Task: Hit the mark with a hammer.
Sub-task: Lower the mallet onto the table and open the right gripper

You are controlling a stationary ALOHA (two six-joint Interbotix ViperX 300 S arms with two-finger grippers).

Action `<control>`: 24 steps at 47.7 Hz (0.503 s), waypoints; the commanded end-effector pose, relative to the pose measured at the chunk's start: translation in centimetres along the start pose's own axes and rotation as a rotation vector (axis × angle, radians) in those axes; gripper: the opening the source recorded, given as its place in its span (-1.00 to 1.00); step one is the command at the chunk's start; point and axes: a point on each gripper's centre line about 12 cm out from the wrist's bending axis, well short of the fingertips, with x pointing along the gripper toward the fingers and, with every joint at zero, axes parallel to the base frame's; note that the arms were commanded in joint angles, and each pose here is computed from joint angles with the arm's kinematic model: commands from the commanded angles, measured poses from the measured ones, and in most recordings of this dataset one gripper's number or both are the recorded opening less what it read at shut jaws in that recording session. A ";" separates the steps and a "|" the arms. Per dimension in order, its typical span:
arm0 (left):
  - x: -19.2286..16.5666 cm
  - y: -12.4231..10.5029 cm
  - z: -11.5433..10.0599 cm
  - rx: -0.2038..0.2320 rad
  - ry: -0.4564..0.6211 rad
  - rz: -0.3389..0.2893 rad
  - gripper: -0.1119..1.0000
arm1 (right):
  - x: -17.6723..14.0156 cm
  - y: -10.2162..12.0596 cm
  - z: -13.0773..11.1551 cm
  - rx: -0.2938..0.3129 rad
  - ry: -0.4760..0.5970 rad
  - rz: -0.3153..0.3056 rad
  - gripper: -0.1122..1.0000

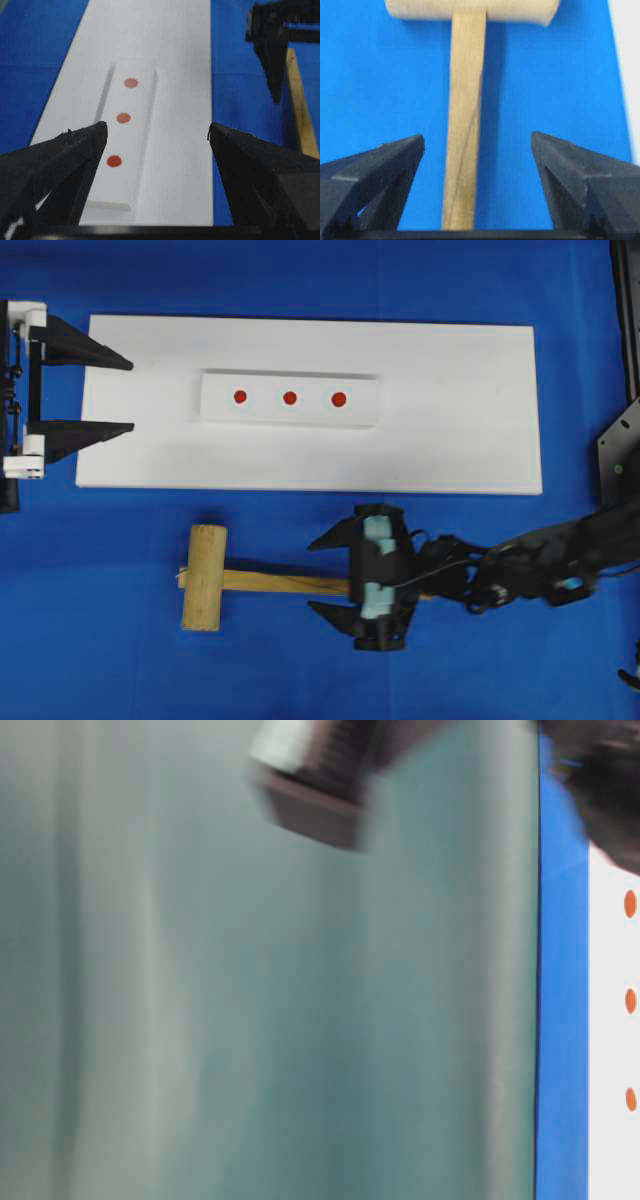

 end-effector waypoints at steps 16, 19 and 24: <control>-0.2 0.0 0.5 -0.002 -0.024 0.002 0.64 | -9.9 -5.0 7.9 -0.080 -0.226 0.028 0.60; -0.2 0.0 0.5 0.000 -0.024 0.002 0.64 | -10.9 -6.5 8.0 -0.074 -0.229 0.016 0.60; -0.2 0.1 0.4 0.001 -0.023 0.004 0.64 | -12.8 -9.3 7.9 -0.051 -0.235 -0.002 0.60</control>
